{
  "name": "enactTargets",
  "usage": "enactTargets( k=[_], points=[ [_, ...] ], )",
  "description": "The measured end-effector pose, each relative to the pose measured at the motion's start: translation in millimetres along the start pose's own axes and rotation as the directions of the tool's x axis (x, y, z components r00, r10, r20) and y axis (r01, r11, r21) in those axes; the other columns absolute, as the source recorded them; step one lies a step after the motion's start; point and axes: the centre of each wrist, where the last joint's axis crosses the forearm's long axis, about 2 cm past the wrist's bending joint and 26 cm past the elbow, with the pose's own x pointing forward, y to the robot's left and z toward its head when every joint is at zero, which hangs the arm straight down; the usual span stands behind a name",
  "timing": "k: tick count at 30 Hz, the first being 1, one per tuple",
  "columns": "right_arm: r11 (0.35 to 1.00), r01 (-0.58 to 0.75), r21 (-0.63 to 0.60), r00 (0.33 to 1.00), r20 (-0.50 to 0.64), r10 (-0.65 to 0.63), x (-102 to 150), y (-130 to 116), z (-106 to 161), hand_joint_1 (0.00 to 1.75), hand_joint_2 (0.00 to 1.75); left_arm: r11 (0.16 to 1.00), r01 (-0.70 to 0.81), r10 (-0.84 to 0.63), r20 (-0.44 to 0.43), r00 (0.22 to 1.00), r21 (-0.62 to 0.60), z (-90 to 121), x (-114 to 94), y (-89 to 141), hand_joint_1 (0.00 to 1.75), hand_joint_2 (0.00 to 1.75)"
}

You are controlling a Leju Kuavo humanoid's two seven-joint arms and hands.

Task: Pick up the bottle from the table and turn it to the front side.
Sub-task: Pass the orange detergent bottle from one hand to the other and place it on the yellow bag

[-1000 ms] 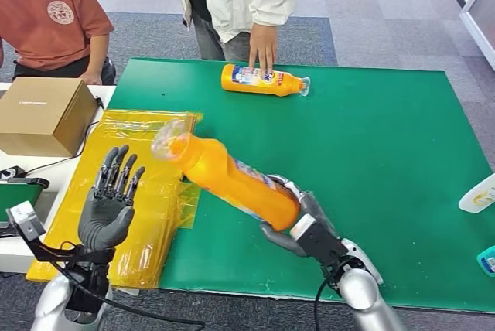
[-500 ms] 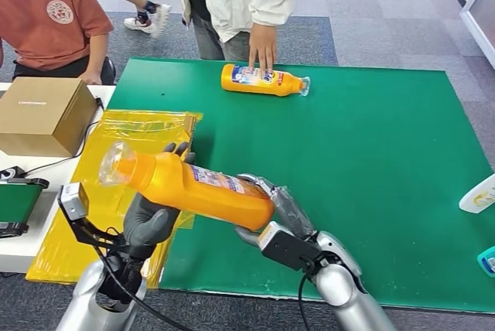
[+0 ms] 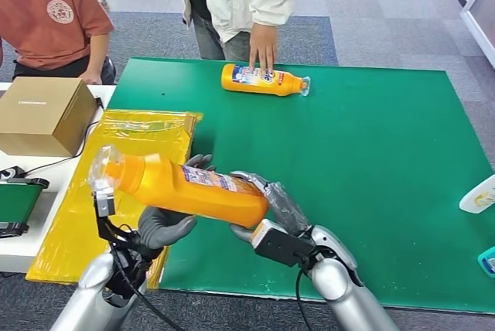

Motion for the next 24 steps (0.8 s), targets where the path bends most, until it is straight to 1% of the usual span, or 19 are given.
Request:
enactTargets(
  k=[6, 12, 16, 20, 22, 24],
  points=[
    [1.000, 0.000, 0.003, 1.000, -0.014, 0.000, -1, 4, 4, 1.75, 1.75, 0.997, 0.073, -0.072, -0.018, 0.997, 0.028, 3, 0, 2, 1.75, 1.75],
    [1.000, -0.001, 0.007, 1.000, -0.027, 0.001, -1, 9, 10, 1.75, 1.75, 0.995, 0.091, -0.091, -0.011, 0.996, 0.049, 8, 0, 0, 1.75, 1.75],
    [1.000, -0.004, 0.011, 0.999, -0.035, 0.004, -2, 11, 11, 0.00, 1.75, 0.994, 0.094, -0.094, 0.000, 0.996, 0.052, 11, 0, -2, 1.75, 1.75],
    [1.000, -0.006, 0.012, 0.998, -0.070, 0.006, -4, 11, 13, 0.00, 1.75, 0.991, 0.121, -0.123, 0.031, 0.992, 0.059, 12, 4, -3, 1.75, 1.75],
    [1.000, -0.005, 0.004, 0.996, -0.087, 0.005, -6, 10, 15, 0.00, 1.75, 0.981, 0.176, -0.180, 0.042, 0.983, 0.083, 13, 8, -3, 1.75, 1.75],
    [1.000, -0.004, -0.008, 0.994, -0.106, 0.003, -8, 9, 19, 0.00, 1.75, 0.954, 0.271, -0.278, 0.041, 0.960, 0.128, 14, 12, -3, 1.75, 1.75]
  ],
)
